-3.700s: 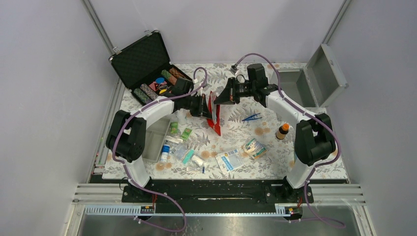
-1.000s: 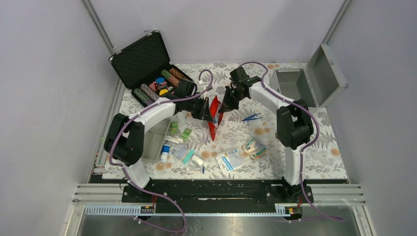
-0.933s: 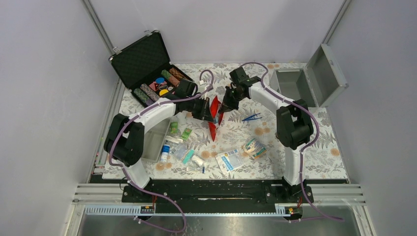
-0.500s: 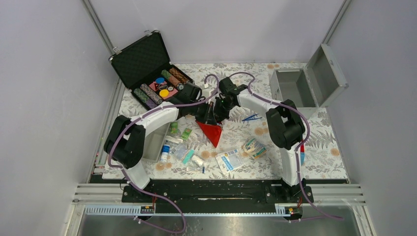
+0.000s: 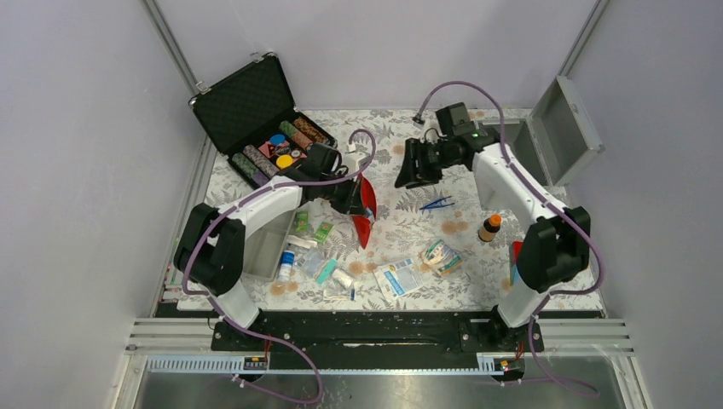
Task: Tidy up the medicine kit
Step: Place the medical item at the medicine pouch, then pick up the medical item at the center of the board.
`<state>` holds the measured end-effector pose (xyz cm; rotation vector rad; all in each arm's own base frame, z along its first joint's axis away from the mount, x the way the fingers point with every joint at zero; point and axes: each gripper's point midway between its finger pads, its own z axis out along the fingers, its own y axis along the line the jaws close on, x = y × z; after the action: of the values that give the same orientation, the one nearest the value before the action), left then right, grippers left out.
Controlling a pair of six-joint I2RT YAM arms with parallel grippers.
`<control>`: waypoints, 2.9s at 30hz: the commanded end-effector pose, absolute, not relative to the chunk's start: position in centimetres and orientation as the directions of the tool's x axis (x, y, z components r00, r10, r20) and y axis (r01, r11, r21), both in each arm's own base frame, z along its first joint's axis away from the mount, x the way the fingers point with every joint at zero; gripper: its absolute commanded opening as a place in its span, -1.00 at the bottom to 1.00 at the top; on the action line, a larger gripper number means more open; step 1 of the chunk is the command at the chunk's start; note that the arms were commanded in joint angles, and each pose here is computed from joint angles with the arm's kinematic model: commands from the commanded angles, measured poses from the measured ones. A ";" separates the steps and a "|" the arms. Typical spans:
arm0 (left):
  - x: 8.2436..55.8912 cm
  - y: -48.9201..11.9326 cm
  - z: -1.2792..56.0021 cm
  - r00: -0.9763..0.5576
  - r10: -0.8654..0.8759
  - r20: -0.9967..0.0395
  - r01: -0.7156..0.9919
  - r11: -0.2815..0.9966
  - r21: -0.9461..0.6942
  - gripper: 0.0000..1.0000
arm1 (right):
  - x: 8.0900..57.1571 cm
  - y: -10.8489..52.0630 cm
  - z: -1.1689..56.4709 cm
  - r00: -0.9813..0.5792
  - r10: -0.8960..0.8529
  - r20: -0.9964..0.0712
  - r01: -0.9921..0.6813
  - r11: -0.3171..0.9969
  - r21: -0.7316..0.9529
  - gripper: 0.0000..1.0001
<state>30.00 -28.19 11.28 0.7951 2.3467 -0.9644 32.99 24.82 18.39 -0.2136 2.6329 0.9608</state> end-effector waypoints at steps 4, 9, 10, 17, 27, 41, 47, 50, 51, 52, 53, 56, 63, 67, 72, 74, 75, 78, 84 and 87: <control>24.9 -29.2 17.9 -0.425 0.477 -0.769 0.899 0.124 -0.420 -1.00 | 31.4 18.2 14.4 -0.554 -0.631 -0.543 -0.813 0.552 0.187 0.00; 23.5 -28.2 15.8 -0.374 0.547 -0.749 0.907 0.046 -0.420 -1.00 | 33.7 14.8 10.6 -0.150 -0.864 -0.481 -0.948 0.264 -0.179 0.00; 23.7 -28.0 14.9 -0.396 0.566 -0.723 0.898 0.073 -0.434 -1.00 | 34.1 14.5 10.0 -0.108 -0.879 -0.465 -0.950 0.229 -0.212 -0.01; 23.5 -27.2 10.9 -0.489 0.642 -0.590 0.827 0.126 -0.548 -1.00 | 35.4 14.3 7.3 0.032 -0.918 -0.396 -0.961 0.080 -0.263 -0.03; 24.2 -27.0 9.7 -0.515 0.629 -0.582 0.821 0.168 -0.545 -1.00 | 37.6 14.1 3.9 0.095 -0.943 -0.319 -0.961 -0.004 -0.276 -0.04; 24.2 -26.5 9.8 -0.528 0.623 -0.577 0.816 0.186 -0.547 -1.00 | 38.6 14.0 2.5 0.024 -0.967 -0.255 -0.993 0.007 -0.120 -0.23; 24.3 -26.4 10.1 -0.534 0.613 -0.583 0.814 0.188 -0.549 -1.00 | 38.9 14.1 2.7 -0.042 -0.974 -0.224 -0.998 0.051 -0.036 -0.37; 24.4 -26.3 10.3 -0.533 0.609 -0.587 0.816 0.187 -0.547 -1.00 | 38.8 14.1 2.6 -0.044 -0.977 -0.210 -0.998 0.053 -0.036 -0.36; 24.4 -26.3 10.3 -0.533 0.608 -0.588 0.816 0.188 -0.546 -1.00 | 38.9 14.1 2.5 -0.051 -0.978 -0.202 -0.997 0.060 -0.039 -0.36; 24.5 -26.3 10.4 -0.534 0.606 -0.590 0.816 0.187 -0.547 -1.00 | 39.0 14.1 2.5 -0.053 -0.980 -0.191 -0.997 0.063 -0.044 -0.36; 24.4 -26.3 10.4 -0.535 0.605 -0.590 0.815 0.186 -0.548 -1.00 | 38.9 14.0 2.6 -0.054 -0.981 -0.186 -0.997 0.064 -0.047 -0.36; 24.5 -26.3 10.4 -0.536 0.603 -0.591 0.815 0.186 -0.549 -1.00 | 39.1 13.7 2.8 -0.057 -0.982 -0.180 -0.995 0.071 -0.074 -0.36; 24.4 -26.3 10.6 -0.543 0.593 -0.595 0.808 0.177 -0.561 -1.00 | 40.3 13.0 4.1 -0.081 -0.980 -0.183 -0.990 0.100 -0.098 -0.35; 24.5 -26.2 10.8 -0.551 0.585 -0.596 0.804 0.180 -0.567 -1.00 | 40.8 12.2 3.8 -0.041 -0.990 -0.136 -0.992 0.057 -0.115 -0.35; 24.5 -26.0 10.8 -0.556 0.581 -0.595 0.801 0.182 -0.571 -1.00 | 41.2 12.0 3.6 -0.029 -0.993 -0.110 -0.994 0.041 -0.106 -0.35; 24.4 -26.0 10.8 -0.556 0.580 -0.595 0.801 0.182 -0.571 -1.00 | 41.2 12.0 3.5 -0.024 -0.994 -0.103 -0.995 0.033 -0.091 -0.35; 24.4 -25.9 10.8 -0.559 0.578 -0.595 0.799 0.183 -0.572 -1.00 | 41.1 11.9 3.5 -0.022 -0.995 -0.098 -0.996 0.031 -0.084 -0.34; 24.6 -25.9 11.4 -0.597 0.545 -0.588 0.770 0.184 -0.611 -1.00 | 40.8 11.3 3.5 -0.003 -0.998 -0.058 -0.999 0.006 -0.053 -0.34; 27.7 -25.0 14.3 -0.768 0.350 -0.536 0.622 0.206 -0.756 -1.00 | 39.5 10.6 3.6 0.020 -1.000 -0.007 -0.999 -0.020 0.046 -0.33; 28.9 -24.2 15.0 -0.789 0.300 -0.536 0.606 0.236 -0.760 -1.00 | 39.4 10.5 3.5 0.016 -1.000 0.010 -0.998 -0.016 0.063 -0.31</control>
<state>26.90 -23.99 11.30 0.9569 2.3547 -1.4777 40.31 11.38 2.80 -2.1966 2.2044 0.0493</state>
